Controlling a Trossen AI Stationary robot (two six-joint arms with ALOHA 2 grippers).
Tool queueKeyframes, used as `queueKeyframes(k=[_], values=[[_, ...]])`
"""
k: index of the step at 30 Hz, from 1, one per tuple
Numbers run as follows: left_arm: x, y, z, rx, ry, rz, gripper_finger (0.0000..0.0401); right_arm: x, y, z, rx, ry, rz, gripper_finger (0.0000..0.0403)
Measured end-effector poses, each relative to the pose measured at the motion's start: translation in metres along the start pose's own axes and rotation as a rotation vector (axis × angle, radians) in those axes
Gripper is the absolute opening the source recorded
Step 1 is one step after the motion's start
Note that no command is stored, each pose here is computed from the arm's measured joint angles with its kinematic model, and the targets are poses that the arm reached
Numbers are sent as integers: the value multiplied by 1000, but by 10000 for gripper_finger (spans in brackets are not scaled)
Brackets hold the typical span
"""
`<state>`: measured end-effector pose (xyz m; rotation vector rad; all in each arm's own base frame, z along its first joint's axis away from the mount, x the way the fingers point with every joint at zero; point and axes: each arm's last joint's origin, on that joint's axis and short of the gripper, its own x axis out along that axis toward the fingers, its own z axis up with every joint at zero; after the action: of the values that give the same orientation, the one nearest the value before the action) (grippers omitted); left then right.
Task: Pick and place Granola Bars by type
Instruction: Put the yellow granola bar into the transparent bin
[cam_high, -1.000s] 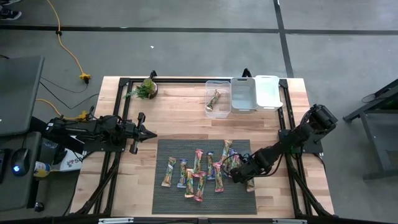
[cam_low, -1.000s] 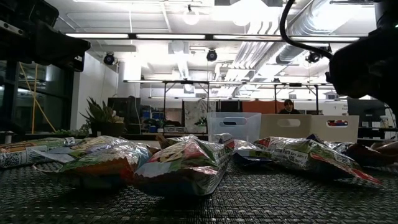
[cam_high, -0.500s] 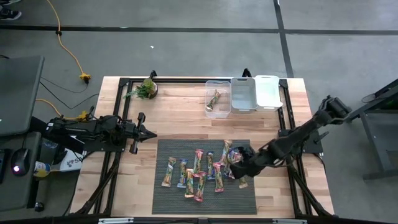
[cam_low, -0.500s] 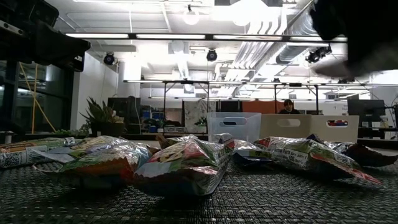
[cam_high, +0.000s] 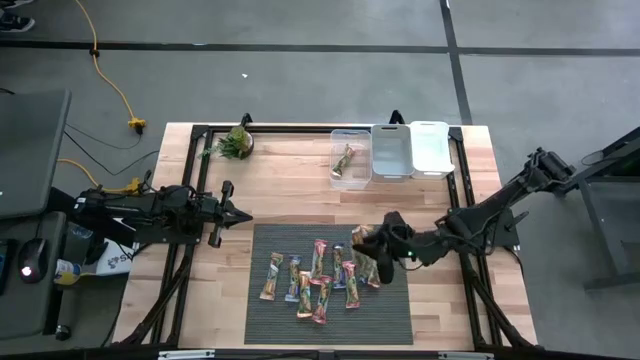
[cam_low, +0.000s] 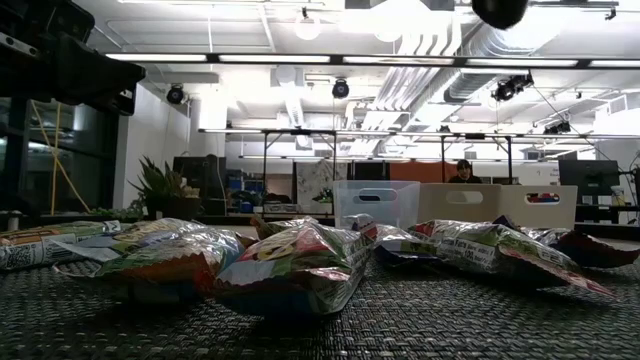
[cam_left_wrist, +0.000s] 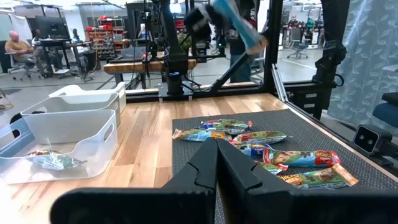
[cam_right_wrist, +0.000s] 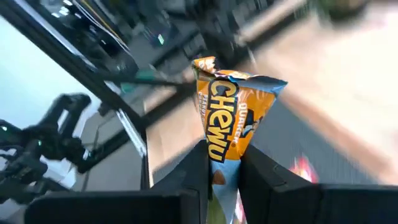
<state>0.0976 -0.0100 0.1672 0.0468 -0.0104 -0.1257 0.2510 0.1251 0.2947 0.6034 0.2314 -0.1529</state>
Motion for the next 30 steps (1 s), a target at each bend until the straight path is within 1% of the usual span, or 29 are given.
queueKeyframes(k=[6,11,17,21,23,25,30], values=[[0,0,0,0,1,0,1,5,4,26,-124,-202,54,55],[0,0,0,0,0,0,1,7,2,47,-197,-347,66,55],[0,0,0,0,0,0,1,11,-6,69,-255,-466,78,55],[0,0,0,0,1,0,1,13,-8,93,-321,-509,69,55],[0,0,0,0,1,0,1,13,-8,110,-355,-521,55,55],[0,0,0,0,1,-1,1,12,-9,128,-389,-512,16,55],[0,0,0,0,0,0,1,6,-17,181,-435,-462,-146,55]])
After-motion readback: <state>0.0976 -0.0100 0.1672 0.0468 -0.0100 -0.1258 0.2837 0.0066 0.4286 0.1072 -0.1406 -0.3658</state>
